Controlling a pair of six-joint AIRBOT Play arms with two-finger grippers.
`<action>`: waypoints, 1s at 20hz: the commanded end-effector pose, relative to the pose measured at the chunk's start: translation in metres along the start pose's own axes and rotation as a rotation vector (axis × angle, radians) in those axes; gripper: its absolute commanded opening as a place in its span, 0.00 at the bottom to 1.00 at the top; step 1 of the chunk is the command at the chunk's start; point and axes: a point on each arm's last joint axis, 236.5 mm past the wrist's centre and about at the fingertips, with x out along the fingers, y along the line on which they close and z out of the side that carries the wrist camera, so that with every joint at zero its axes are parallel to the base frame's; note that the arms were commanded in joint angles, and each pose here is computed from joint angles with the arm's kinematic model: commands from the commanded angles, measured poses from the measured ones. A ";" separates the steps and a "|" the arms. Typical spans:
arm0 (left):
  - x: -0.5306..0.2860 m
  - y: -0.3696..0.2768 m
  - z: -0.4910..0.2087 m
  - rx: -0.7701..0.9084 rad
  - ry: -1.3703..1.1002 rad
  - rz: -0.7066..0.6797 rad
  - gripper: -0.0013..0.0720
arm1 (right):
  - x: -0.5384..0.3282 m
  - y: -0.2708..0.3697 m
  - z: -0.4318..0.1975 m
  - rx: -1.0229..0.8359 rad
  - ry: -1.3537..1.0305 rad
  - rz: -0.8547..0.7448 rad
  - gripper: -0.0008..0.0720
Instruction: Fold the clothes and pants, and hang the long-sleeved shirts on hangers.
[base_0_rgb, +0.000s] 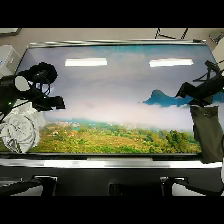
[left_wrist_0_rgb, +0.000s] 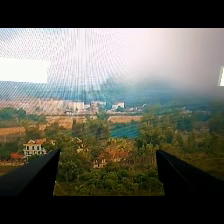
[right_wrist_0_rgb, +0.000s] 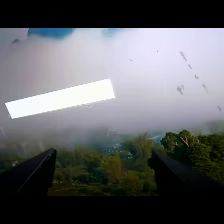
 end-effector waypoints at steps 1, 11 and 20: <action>0.000 0.000 0.000 0.001 0.001 0.000 0.99 | 0.000 0.000 0.000 0.002 0.000 0.000 0.94; 0.008 -0.002 0.016 -0.111 -0.051 -0.011 0.99 | -0.004 0.007 0.041 0.029 -0.177 0.032 0.94; -0.093 0.215 -0.041 -0.467 0.100 0.429 0.99 | 0.005 0.003 0.046 -0.065 -0.179 0.012 0.94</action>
